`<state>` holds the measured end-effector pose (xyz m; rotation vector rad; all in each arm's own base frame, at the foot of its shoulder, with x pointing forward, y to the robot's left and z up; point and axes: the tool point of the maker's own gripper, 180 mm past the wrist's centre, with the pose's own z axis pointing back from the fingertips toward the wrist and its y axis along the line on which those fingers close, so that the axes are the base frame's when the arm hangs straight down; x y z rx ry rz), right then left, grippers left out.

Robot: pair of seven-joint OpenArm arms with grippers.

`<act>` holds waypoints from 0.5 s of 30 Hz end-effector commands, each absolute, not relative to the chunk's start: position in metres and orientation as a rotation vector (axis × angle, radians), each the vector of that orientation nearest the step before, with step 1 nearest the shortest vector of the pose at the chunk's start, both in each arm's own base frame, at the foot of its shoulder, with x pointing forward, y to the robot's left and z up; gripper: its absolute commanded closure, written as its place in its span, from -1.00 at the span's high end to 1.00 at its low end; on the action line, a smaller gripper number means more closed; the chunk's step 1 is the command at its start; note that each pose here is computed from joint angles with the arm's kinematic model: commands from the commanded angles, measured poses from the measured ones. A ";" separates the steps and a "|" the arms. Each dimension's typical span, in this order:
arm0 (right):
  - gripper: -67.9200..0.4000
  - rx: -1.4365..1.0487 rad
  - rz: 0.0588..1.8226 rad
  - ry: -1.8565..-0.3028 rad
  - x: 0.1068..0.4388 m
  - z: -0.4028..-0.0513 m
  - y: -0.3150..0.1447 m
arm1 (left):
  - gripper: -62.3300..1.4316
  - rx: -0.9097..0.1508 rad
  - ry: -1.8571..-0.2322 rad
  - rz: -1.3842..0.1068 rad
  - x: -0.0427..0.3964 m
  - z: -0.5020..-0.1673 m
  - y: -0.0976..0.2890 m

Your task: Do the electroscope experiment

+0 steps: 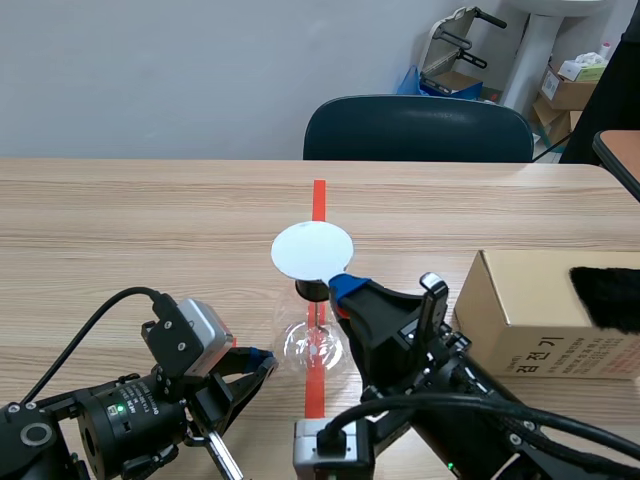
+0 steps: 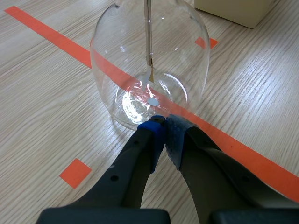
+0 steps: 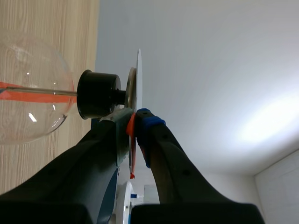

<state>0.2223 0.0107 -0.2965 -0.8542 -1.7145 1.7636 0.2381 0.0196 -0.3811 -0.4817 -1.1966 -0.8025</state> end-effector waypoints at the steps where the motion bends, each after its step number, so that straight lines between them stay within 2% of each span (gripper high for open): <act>1: -0.96 -0.915 1.739 -1.727 0.229 -0.285 0.006 | -0.87 -0.501 -1.232 -0.795 0.240 -0.372 0.014; 15: -0.96 -1.187 1.411 -1.448 0.264 -0.277 -0.062 | -0.87 -0.501 -1.232 -0.795 0.240 -0.372 0.014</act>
